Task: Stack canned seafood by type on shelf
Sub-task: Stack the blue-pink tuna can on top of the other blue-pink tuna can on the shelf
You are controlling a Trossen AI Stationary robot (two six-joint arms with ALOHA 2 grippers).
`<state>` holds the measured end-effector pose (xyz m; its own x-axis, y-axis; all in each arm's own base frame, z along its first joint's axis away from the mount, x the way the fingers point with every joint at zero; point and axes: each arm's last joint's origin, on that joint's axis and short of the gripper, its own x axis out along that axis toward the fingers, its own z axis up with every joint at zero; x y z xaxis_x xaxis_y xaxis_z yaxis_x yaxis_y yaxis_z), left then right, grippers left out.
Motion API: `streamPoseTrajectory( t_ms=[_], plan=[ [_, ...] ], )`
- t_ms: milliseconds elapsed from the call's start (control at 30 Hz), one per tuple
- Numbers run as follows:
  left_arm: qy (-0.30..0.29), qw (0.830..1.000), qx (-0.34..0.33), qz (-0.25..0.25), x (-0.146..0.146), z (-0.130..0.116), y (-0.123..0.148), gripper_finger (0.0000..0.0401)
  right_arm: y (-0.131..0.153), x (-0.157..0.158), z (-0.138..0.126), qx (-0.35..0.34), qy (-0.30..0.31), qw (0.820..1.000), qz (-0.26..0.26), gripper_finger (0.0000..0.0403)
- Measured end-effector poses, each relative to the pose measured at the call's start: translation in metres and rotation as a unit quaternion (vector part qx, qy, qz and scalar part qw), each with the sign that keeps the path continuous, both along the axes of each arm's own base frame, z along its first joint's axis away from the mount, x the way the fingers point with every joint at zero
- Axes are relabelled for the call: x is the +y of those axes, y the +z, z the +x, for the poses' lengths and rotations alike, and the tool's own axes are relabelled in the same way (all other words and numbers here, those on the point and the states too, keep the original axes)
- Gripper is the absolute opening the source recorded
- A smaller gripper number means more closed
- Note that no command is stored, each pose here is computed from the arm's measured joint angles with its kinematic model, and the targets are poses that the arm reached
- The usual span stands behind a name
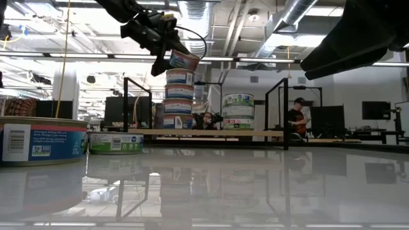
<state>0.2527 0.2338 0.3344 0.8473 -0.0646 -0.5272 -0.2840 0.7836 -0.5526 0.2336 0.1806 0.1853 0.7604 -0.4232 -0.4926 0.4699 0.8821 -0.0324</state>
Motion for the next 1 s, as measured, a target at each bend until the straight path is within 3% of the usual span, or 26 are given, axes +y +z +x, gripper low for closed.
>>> streamPoseTrajectory(
  t_ms=[433, 1000],
  plan=[
    [0.019, 1.0, -0.002, 0.002, 0.011, -0.011, 0.001, 0.0273, 0.0, 0.0, 0.0, -0.001, 0.0, 1.0, 0.001, 0.026],
    [0.019, 0.998, 0.041, 0.052, 0.009, -0.017, 0.011, 0.0273, 0.0, 0.0, 0.0, -0.001, 0.0, 1.0, 0.001, 0.026]
  ],
)
